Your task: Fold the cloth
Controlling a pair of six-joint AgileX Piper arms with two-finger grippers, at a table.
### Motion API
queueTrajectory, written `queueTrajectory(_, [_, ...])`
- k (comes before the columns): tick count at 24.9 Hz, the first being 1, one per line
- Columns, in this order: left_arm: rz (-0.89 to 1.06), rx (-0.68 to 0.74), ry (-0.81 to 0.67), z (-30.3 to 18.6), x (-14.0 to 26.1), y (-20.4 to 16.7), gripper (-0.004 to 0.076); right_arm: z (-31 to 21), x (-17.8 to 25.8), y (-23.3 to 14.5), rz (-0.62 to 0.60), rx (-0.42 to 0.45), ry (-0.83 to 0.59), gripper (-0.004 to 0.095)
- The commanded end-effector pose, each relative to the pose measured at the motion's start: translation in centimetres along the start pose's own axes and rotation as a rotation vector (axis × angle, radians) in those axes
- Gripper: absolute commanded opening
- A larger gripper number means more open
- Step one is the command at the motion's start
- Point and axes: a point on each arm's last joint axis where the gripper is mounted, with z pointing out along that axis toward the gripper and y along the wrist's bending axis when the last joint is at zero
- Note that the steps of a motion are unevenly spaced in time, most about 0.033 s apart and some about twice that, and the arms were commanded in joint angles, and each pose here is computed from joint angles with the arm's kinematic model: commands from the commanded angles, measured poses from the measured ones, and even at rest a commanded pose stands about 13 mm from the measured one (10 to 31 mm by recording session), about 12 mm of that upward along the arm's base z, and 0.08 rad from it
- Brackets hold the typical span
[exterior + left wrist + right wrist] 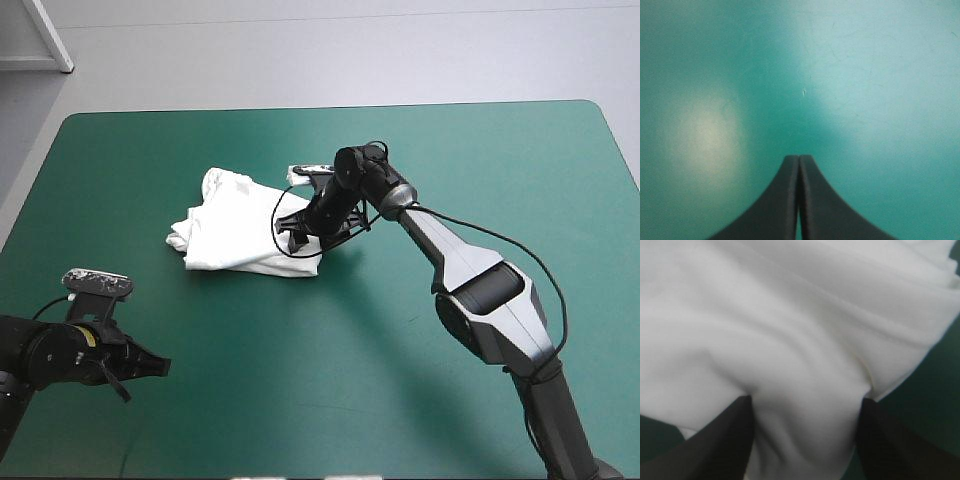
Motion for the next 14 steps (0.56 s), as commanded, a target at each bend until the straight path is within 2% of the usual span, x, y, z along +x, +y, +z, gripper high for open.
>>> queueTrajectory(1, [-0.003, 0.004, -0.002, -0.8, 0.0, 0.0, -0.0010, -2.4, -0.3, 2.1, -0.075, -0.042, -0.080, 0.0298])
queueTrajectory(2, [-0.003, 0.004, -0.002, -0.8, 0.0, 0.0, -0.0010, -2.4, -0.3, 2.2, -0.097, -0.047, -0.081, 0.0194])
queueTrajectory(3, [-0.003, 0.004, -0.002, -0.8, 0.0, 0.0, -0.0010, -2.4, -0.3, 2.2, -0.131, -0.047, -0.082, -0.0002])
queueTrajectory(5, [-0.003, 0.004, -0.002, -0.8, 0.0, 0.0, -0.0010, -3.0, -0.3, 2.3, -0.158, -0.028, -0.095, -0.0015])
queueTrajectory(8, [-0.003, 0.004, -0.002, -0.8, 0.0, 0.0, -0.0010, -4.5, -0.2, 2.1, -0.200, 0.050, -0.106, -0.0018])
queueTrajectory(10, [-0.003, 0.004, -0.002, -0.8, 0.0, 0.0, -0.0010, -5.9, 0.0, 1.2, -0.229, 0.157, -0.095, -0.0018])
queueTrajectory(12, [-0.003, 0.004, -0.002, -0.8, 0.0, 0.0, -0.0010, -7.6, -0.2, 0.2, -0.202, 0.237, -0.132, -0.0018])
queueTrajectory(14, [-0.003, 0.004, -0.002, -0.8, 0.0, 0.0, -0.0010, -9.6, -0.4, -1.0, -0.173, 0.267, -0.171, -0.0018])
